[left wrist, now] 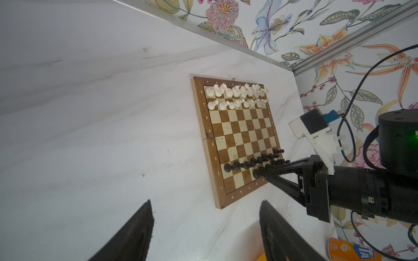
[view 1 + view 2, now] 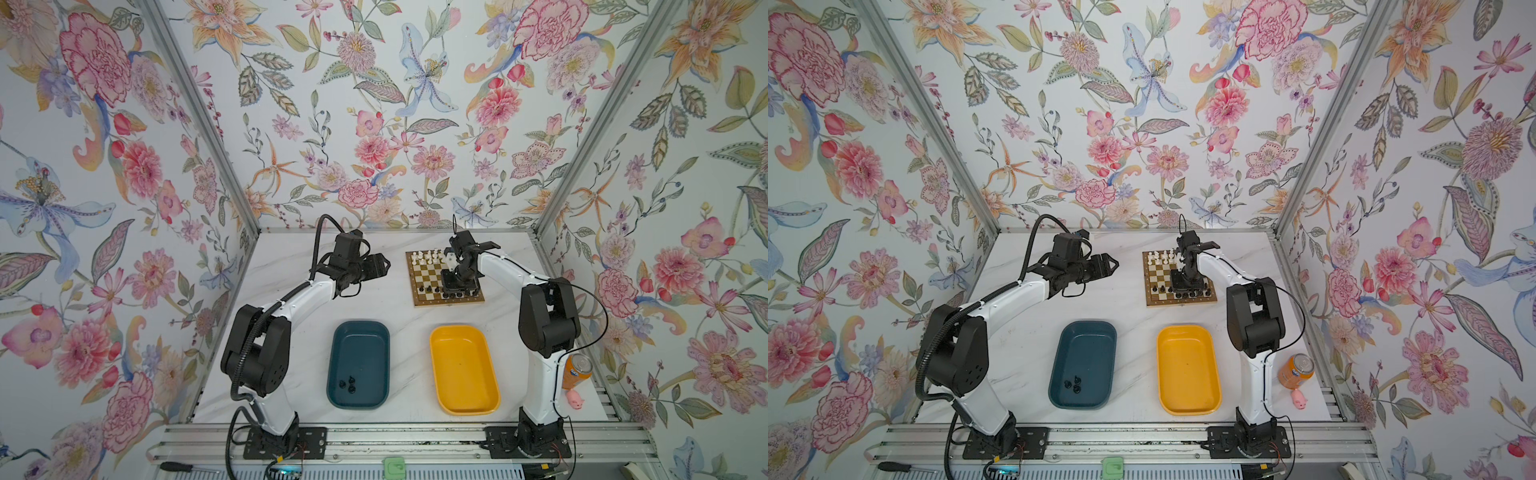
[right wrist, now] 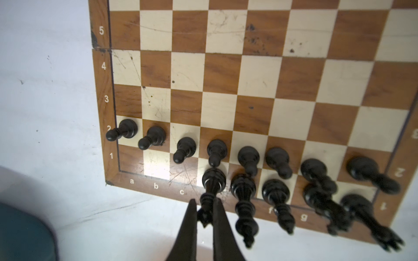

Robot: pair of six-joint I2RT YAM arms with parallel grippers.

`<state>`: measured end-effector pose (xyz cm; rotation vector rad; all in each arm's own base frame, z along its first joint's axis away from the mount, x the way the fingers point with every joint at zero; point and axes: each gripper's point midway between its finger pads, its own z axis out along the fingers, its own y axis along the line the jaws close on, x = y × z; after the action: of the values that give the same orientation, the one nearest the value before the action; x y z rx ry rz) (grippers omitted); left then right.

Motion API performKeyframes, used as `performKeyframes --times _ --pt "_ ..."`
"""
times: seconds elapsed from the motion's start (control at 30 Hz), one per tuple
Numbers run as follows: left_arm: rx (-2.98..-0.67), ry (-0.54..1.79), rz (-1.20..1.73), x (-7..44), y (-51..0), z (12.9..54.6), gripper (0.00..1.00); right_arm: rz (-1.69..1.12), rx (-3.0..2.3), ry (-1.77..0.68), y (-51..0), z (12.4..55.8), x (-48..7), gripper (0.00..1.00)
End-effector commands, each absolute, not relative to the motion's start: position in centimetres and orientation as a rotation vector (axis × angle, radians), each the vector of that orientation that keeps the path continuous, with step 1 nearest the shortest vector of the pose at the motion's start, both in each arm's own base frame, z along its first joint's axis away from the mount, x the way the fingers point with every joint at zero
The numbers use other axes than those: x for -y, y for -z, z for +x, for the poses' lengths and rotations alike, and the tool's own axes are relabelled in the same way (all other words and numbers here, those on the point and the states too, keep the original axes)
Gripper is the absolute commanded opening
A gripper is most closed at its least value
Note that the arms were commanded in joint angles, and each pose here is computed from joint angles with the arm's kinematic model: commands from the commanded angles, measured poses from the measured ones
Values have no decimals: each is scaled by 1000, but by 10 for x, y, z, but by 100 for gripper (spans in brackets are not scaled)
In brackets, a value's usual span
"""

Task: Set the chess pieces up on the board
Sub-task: 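Lower the black piece onto c1 and open the right gripper, then move the right gripper back over the teal tray while the left arm lowers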

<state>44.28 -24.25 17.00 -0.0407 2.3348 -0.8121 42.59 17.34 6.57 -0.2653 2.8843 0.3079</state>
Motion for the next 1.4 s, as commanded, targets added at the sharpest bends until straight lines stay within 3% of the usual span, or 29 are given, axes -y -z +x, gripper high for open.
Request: performKeyframes --times 0.0,0.17,0.5,0.87,1.13,1.37 --pt "-2336 819 0 250 -173 445 75 -270 -2900 -313 -59 425 -174 8" --pt "-2339 818 3 250 -173 445 75 -267 -2904 -311 -58 425 -174 10" --pt "-2339 812 16 250 -175 446 75 -271 -2874 -315 -69 431 -177 31" --pt "-2323 809 26 250 -181 448 75 -291 -2804 -303 -98 445 -182 38" --pt "-2298 810 28 244 -187 448 76 -300 -2701 -288 -146 466 -189 41" --pt "-2288 765 8 224 -194 436 76 -319 -2605 -285 -195 459 -199 43"
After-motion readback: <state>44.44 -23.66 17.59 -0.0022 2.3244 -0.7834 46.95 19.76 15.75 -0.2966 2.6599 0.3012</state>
